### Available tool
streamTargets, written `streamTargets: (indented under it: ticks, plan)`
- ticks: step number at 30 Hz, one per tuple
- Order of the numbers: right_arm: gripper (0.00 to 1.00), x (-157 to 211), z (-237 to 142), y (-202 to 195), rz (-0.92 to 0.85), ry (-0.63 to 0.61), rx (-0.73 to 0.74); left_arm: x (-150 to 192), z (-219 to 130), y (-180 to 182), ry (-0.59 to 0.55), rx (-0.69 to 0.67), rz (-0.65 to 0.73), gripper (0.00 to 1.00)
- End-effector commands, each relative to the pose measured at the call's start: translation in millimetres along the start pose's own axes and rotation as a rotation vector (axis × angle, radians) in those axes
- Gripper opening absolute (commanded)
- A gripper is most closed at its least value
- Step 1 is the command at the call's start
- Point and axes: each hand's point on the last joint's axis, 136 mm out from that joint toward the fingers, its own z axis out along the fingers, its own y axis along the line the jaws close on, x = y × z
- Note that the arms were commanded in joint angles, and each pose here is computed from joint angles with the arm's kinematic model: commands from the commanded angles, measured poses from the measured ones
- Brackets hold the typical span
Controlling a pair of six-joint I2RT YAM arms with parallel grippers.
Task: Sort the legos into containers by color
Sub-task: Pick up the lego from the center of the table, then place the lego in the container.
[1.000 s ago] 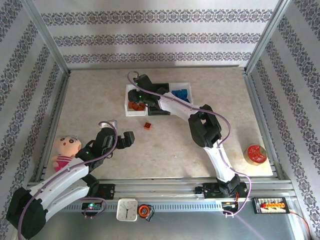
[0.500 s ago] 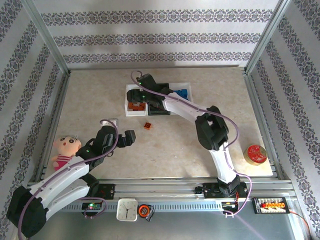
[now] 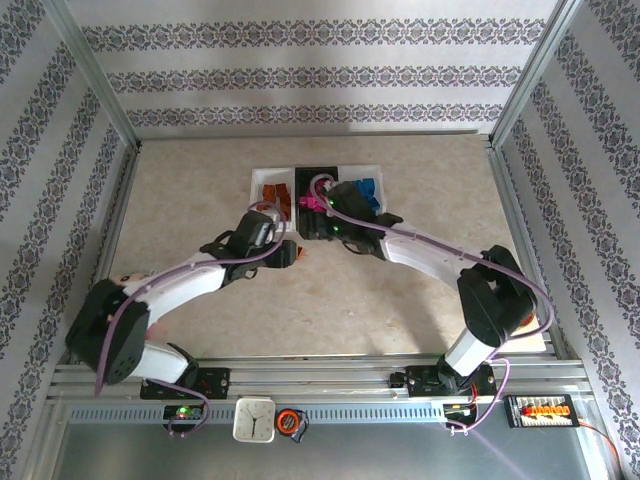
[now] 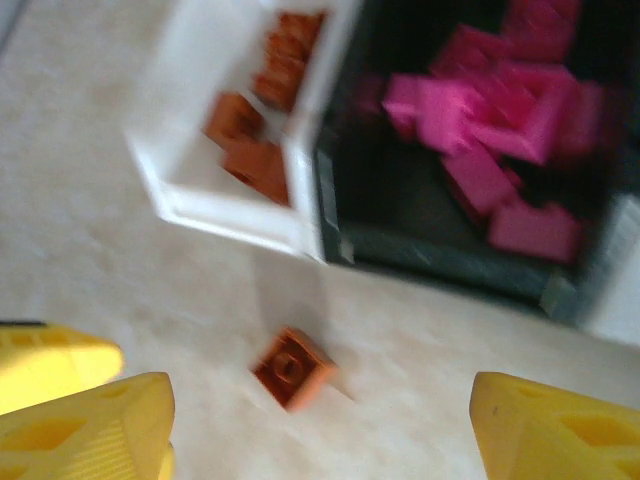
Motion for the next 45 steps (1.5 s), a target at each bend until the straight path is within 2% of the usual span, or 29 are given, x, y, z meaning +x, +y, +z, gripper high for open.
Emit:
streamTargets:
  ticks: [1, 11, 17, 26, 29, 35, 41, 45]
  plan:
    - [0.78, -1, -19, -17, 0.029, -0.055, 0.022, 1, 13, -11, 0.047, -0.008, 0.094, 0.66]
    - [0.79, 28, -47, -55, 0.085, -0.07, 0.07, 2, 56, -12, 0.113, -0.066, 0.17, 0.6]
    - [0.79, 29, -57, -64, 0.106, -0.095, 0.079, 7, 73, -6, 0.151, -0.123, 0.214, 0.57]
    - [0.79, 27, -62, -72, 0.122, -0.115, 0.087, 18, 79, -3, 0.168, -0.134, 0.221, 0.38]
    - [0.79, 28, -61, -73, 0.126, -0.111, 0.086, 18, 71, -5, 0.147, -0.117, 0.197, 0.31]
    - [0.79, 30, -61, -75, 0.135, -0.114, 0.087, 1, 27, -11, 0.035, -0.055, 0.112, 0.29]
    - [0.79, 31, -61, -74, 0.139, -0.114, 0.08, -50, -24, 9, -0.126, -0.026, -0.021, 0.28]
    - [0.79, 31, -60, -74, 0.146, -0.114, 0.072, -92, -34, 22, -0.193, -0.037, -0.081, 0.28]
